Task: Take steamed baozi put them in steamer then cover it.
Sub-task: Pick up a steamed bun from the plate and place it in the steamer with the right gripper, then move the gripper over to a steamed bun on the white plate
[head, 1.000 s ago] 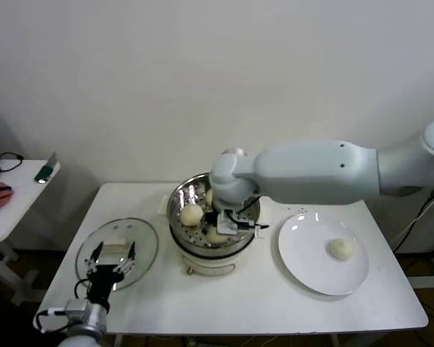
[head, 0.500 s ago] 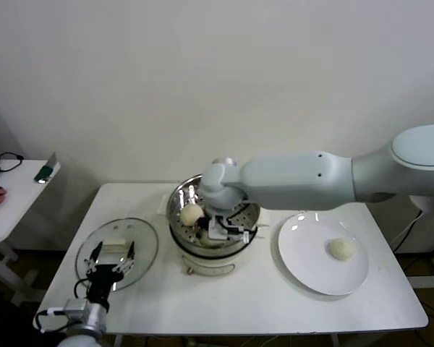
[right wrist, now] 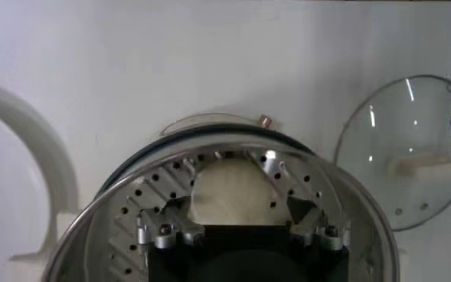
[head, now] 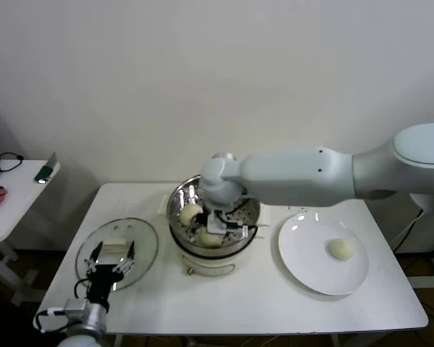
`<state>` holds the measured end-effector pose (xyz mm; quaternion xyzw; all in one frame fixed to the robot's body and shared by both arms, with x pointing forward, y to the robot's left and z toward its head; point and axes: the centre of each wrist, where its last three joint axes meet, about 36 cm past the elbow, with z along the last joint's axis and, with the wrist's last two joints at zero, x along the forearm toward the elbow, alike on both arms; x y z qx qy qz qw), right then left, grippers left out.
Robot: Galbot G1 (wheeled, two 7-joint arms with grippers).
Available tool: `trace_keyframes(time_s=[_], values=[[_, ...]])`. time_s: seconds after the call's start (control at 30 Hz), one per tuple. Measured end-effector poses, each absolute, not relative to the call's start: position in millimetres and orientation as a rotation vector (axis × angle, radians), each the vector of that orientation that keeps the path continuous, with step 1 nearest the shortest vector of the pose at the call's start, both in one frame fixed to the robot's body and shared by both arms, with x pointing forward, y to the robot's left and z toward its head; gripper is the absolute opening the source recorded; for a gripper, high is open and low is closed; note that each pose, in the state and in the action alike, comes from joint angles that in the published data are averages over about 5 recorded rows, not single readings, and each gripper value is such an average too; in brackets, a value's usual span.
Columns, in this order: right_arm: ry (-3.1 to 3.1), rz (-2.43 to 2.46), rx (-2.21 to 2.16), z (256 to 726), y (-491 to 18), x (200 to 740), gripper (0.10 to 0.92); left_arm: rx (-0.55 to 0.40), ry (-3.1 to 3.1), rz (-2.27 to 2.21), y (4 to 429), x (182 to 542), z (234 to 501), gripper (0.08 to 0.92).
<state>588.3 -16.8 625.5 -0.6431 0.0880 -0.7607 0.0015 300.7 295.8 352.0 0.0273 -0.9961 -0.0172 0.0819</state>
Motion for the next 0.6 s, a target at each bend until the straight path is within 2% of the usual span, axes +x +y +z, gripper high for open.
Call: trace_keyframes(time_s=[0.3, 0.47, 0.6], values=[[0.524, -2.467, -2.138, 694.8, -78.1, 621.8, 0.823, 0.074, -2.979, -0.051, 293.6, 302.4, 352.3, 0.823], [0.844, -2.532, -2.184, 726.5, -143.2, 639.9, 0.823, 0.074, -2.980, -0.049, 293.9, 303.3, 352.7, 0.823], [1.148, -2.575, -2.209, 734.5, -207.9, 646.0, 0.823, 0.072, -2.981, -0.048, 294.5, 304.7, 352.7, 0.823]])
